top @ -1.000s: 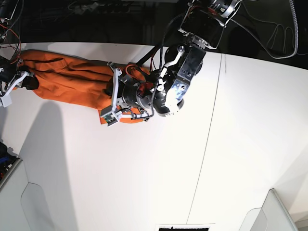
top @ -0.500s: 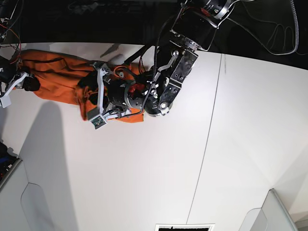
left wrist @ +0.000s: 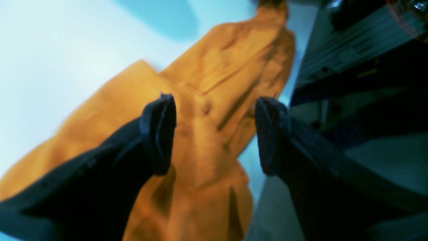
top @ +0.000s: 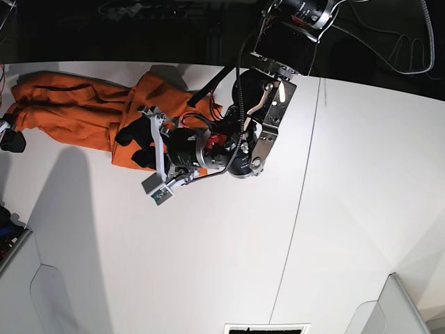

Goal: Layout the t-shirt on the table in an organized manner, then fold the t-shirt properly
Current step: 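Lay the folded end down and withdraw the left gripper, then fold the strip end with the right gripper onto the folded bundle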

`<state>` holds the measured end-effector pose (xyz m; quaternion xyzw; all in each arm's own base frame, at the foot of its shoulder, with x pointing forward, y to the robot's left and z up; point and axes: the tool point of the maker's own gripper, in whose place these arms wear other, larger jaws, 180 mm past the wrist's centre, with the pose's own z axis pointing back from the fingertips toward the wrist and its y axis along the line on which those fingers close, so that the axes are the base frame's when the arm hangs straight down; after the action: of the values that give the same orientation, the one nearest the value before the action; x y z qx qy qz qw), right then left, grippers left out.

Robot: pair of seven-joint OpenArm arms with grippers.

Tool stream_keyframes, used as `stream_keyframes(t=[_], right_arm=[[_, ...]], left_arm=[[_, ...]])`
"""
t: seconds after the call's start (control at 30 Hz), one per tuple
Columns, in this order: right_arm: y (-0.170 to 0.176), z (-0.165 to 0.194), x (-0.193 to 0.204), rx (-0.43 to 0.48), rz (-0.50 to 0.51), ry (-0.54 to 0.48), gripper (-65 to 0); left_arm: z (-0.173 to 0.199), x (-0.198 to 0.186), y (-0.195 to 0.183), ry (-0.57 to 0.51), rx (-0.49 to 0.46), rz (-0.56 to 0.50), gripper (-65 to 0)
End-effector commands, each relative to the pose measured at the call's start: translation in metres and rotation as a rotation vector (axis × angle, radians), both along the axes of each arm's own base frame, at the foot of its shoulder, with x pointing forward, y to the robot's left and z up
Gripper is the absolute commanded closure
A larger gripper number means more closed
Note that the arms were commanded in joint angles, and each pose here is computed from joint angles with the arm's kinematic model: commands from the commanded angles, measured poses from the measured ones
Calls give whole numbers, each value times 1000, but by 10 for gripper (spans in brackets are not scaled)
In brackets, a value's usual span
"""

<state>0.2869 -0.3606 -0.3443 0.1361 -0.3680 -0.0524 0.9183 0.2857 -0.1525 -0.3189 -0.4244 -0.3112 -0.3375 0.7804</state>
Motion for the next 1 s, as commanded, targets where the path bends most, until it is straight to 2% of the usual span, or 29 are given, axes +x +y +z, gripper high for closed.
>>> stream_keyframes(t=[0.0, 0.07, 0.13, 0.5, 0.8, 0.87, 0.97], right_arm=[[-12, 21, 8, -31, -4, -52, -238], [-21, 22, 5, -71, -4, -30, -318], [-24, 20, 1, -80, -2, -11, -361], [-15, -33, -41, -35, -5, 144, -362], [0, -59, -50, 36, 8, 202, -357], [3, -59, -49, 46, 12, 198, -268], [4, -58, -47, 54, 10, 190, -38]], left_arm=[[21, 10, -4, -42, -62, 6, -395], [18, 17, 8, -35, -59, 38, -395], [11, 23, 24, -28, -41, 67, -395], [-14, 38, 99, 18, 41, 157, -395], [-25, 52, 163, 20, 114, 257, -395], [-34, 46, 175, 34, 148, 262, -395], [-53, 31, 189, 69, 202, 266, -395]])
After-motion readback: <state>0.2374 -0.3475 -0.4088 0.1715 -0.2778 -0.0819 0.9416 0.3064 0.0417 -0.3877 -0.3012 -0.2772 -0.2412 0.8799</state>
